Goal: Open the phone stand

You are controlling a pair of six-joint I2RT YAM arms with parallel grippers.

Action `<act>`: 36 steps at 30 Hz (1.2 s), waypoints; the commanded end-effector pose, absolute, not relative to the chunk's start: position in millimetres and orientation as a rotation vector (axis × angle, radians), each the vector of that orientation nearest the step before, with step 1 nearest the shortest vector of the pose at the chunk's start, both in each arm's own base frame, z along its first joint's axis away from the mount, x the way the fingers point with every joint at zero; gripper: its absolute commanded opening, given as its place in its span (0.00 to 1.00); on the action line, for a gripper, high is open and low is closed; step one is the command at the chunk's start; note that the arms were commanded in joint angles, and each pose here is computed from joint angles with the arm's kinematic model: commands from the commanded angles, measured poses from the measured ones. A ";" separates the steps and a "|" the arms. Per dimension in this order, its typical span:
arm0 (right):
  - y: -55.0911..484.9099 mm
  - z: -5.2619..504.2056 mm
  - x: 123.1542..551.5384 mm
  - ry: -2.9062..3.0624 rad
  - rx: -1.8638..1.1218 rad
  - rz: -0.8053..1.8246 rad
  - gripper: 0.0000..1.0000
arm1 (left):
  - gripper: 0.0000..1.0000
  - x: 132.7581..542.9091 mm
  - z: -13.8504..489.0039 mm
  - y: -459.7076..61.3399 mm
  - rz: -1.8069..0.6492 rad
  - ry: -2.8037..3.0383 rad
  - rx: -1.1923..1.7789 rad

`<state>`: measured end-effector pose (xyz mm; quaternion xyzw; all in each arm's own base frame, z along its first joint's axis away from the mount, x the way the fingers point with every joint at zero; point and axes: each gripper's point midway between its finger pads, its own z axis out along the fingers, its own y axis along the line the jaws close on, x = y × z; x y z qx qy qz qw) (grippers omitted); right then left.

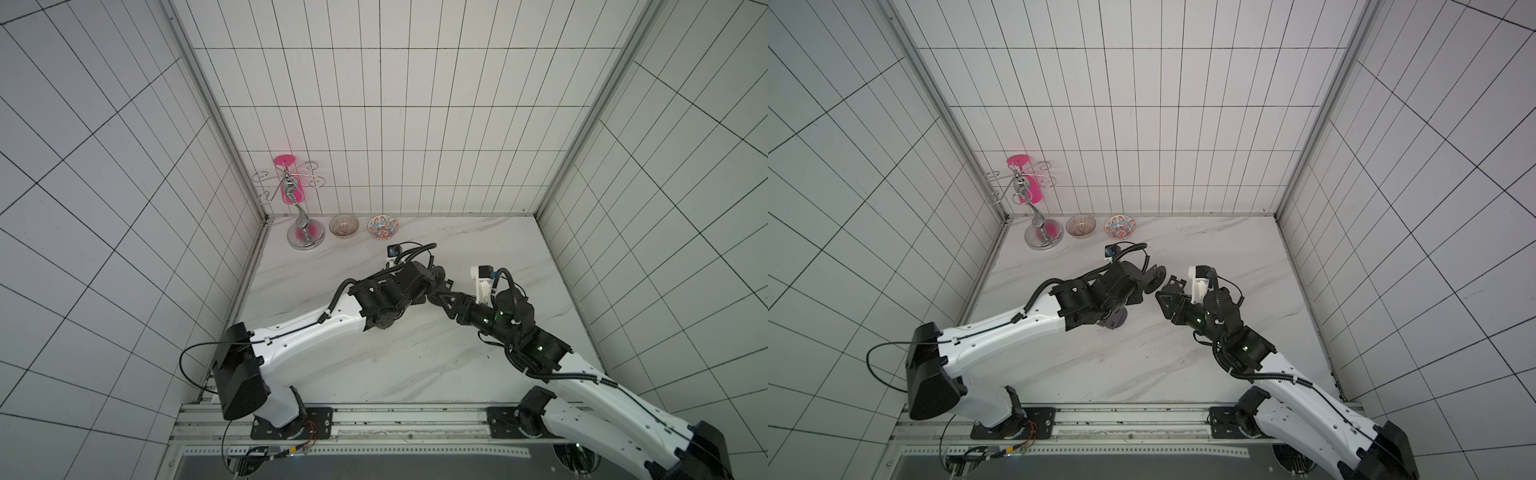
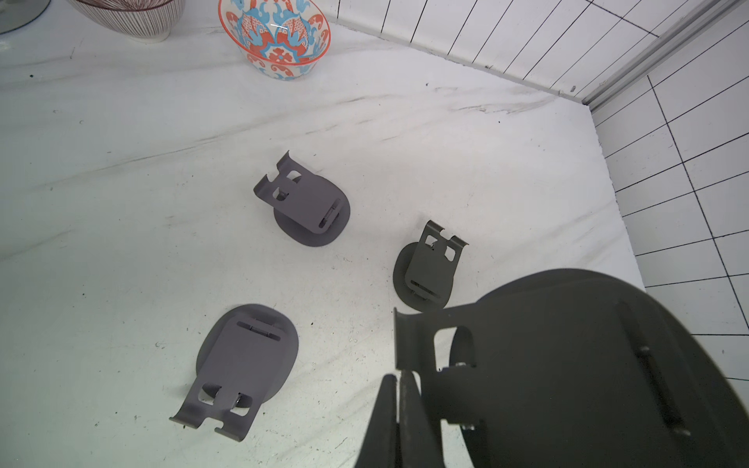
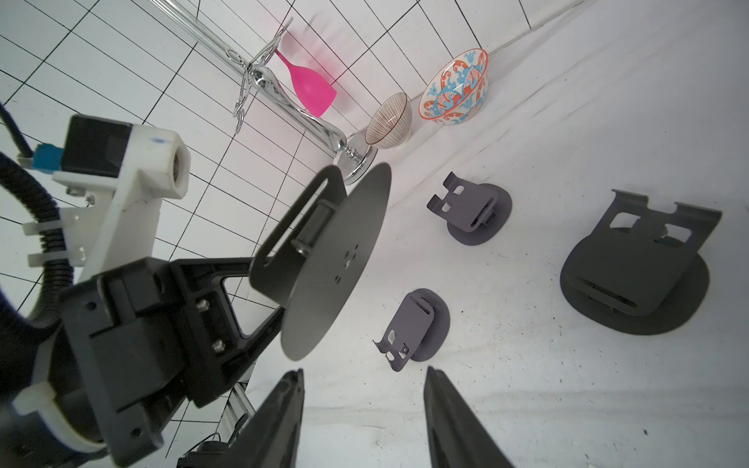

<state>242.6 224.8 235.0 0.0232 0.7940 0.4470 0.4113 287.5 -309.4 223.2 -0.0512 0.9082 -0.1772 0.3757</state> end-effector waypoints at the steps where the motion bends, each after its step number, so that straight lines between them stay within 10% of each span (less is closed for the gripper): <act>1: 229.5 247.8 246.7 1.962 0.051 1.124 0.52 | 0.00 291.7 234.7 -311.3 -0.443 2.282 -0.164; 36: 241.4 285.2 268.2 1.860 0.045 1.117 0.55 | 0.00 291.4 248.7 -306.1 -0.404 2.219 -0.160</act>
